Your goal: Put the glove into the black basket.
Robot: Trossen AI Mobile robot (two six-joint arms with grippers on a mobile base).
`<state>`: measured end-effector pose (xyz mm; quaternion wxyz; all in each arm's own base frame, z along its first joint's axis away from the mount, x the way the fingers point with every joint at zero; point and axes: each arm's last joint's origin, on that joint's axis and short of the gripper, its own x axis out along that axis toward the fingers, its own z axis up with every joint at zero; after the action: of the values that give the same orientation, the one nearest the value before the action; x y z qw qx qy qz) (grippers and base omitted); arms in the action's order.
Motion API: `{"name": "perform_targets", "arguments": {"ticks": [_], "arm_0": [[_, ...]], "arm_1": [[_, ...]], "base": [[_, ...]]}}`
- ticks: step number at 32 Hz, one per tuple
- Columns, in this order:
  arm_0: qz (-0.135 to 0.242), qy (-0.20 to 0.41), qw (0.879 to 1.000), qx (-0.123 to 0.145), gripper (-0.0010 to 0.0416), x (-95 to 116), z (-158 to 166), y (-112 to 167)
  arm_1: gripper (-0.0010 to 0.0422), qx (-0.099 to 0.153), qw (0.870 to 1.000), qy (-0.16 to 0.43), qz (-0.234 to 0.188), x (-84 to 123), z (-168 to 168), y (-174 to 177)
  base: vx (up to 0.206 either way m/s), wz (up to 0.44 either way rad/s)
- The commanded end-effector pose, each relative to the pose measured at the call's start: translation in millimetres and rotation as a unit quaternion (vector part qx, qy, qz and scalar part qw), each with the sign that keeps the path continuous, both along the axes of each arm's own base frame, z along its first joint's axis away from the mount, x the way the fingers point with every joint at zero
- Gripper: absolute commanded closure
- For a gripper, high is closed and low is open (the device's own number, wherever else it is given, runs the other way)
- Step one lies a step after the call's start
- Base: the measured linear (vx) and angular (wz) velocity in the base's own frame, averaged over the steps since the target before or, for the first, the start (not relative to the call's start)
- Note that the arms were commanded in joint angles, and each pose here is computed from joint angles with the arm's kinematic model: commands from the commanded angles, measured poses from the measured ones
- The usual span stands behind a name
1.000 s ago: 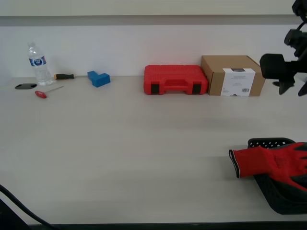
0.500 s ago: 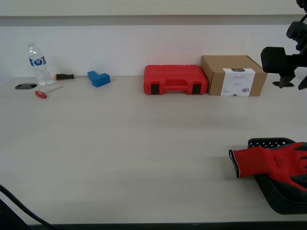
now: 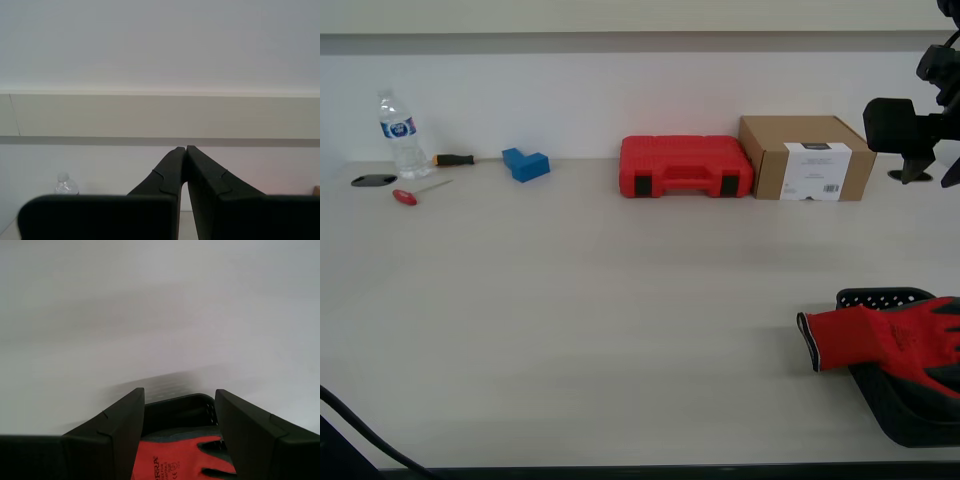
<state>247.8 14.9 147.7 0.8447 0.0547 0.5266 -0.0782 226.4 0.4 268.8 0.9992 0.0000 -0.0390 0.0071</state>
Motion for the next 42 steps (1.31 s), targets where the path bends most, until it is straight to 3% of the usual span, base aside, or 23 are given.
{"name": "perform_targets", "arguments": {"ticks": [1,42], "arm_0": [[-0.001,-0.001,1.0,-0.001,0.0211,0.1,0.1,0.0],[-0.001,-0.002,1.0,-0.001,0.0211,0.3,0.2,0.0]], "arm_1": [[0.0412,0.0,1.0,-0.003,0.0,0.1,0.9,0.0],[0.0412,0.0,1.0,-0.003,0.0,0.1,0.9,0.0]], "base": [[0.0,0.0],[0.0,0.0]]}}
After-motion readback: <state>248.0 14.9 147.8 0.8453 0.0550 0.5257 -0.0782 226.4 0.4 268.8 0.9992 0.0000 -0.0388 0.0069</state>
